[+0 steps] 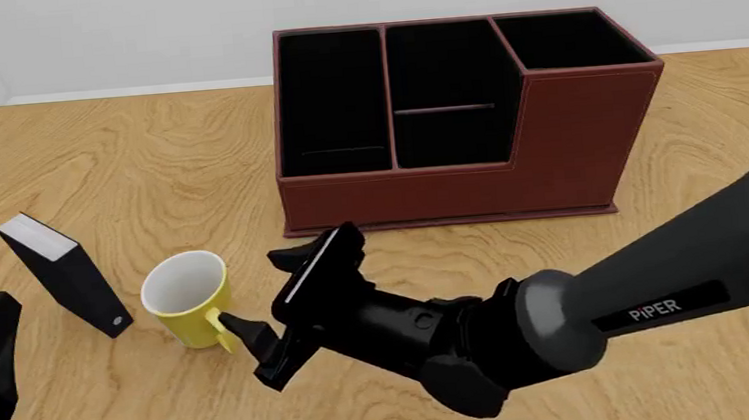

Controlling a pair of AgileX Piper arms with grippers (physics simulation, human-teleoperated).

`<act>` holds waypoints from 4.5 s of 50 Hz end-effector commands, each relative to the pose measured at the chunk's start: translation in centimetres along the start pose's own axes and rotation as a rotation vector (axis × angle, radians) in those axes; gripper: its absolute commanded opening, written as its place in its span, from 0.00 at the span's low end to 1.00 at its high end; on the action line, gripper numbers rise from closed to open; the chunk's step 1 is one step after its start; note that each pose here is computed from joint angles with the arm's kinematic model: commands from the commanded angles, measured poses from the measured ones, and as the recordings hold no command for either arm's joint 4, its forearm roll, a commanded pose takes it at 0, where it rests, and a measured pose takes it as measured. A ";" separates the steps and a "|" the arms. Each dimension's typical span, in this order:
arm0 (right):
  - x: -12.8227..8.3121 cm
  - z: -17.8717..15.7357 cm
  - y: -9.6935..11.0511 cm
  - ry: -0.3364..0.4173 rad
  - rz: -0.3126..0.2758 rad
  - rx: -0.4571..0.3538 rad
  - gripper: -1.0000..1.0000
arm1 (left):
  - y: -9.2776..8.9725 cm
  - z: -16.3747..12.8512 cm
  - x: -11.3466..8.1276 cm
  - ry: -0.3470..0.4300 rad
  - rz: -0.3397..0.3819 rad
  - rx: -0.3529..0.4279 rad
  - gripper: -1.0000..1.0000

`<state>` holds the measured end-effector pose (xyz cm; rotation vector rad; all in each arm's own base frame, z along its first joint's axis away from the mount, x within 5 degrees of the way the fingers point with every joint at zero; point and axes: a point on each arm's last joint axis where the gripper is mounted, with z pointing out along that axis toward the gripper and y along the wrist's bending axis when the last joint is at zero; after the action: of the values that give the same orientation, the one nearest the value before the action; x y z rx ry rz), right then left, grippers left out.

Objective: Pick up the yellow and white mug and place it to the right of the caddy.

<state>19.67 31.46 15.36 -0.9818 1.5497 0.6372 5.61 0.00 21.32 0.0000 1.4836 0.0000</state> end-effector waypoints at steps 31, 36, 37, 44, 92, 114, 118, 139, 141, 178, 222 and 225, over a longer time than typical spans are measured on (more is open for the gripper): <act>1.3 2.8 1.4 0.026 0.019 -0.032 1.00 | 0.0 0.0 0.0 0.000 0.000 0.000 1.00; 1.4 3.1 1.4 0.030 0.030 -0.034 1.00 | 0.0 0.0 0.0 0.000 0.000 0.000 1.00; 1.4 3.1 1.4 0.030 0.030 -0.034 1.00 | 0.0 0.0 0.0 0.000 0.000 0.000 1.00; 1.5 3.4 1.6 0.029 0.030 -0.038 1.00 | 0.0 0.0 0.0 0.000 0.000 0.000 1.00; 3.4 5.1 1.8 0.066 0.054 -0.039 1.00 | 0.0 0.0 0.0 0.000 0.000 0.000 1.00; 3.9 5.3 1.7 0.074 0.063 -0.035 0.00 | 0.0 0.0 0.0 0.000 0.000 0.000 1.00; 4.0 5.3 1.7 0.075 0.064 -0.034 0.00 | 0.0 0.0 0.0 0.000 0.000 0.000 1.00; 3.0 3.9 1.1 0.046 0.067 -0.021 0.00 | 0.0 0.0 0.0 0.000 0.000 0.000 1.00; 2.5 3.6 1.3 0.033 0.055 -0.027 0.00 | 0.0 0.0 0.0 0.000 0.000 0.000 1.00; -0.5 0.6 0.6 -0.016 0.033 -0.017 0.00 | 0.0 0.0 0.0 0.000 0.000 0.000 1.00; -6.1 -4.3 -1.0 -0.125 0.025 0.022 0.00 | 0.0 0.0 0.0 0.000 0.000 0.000 1.00; -6.3 -4.5 -1.1 -0.128 0.024 0.025 0.00 | 0.0 0.0 0.0 0.000 0.000 0.000 1.00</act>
<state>18.47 29.42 21.28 -0.9135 1.4685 0.6777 5.61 0.00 21.32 0.0000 1.4836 0.0000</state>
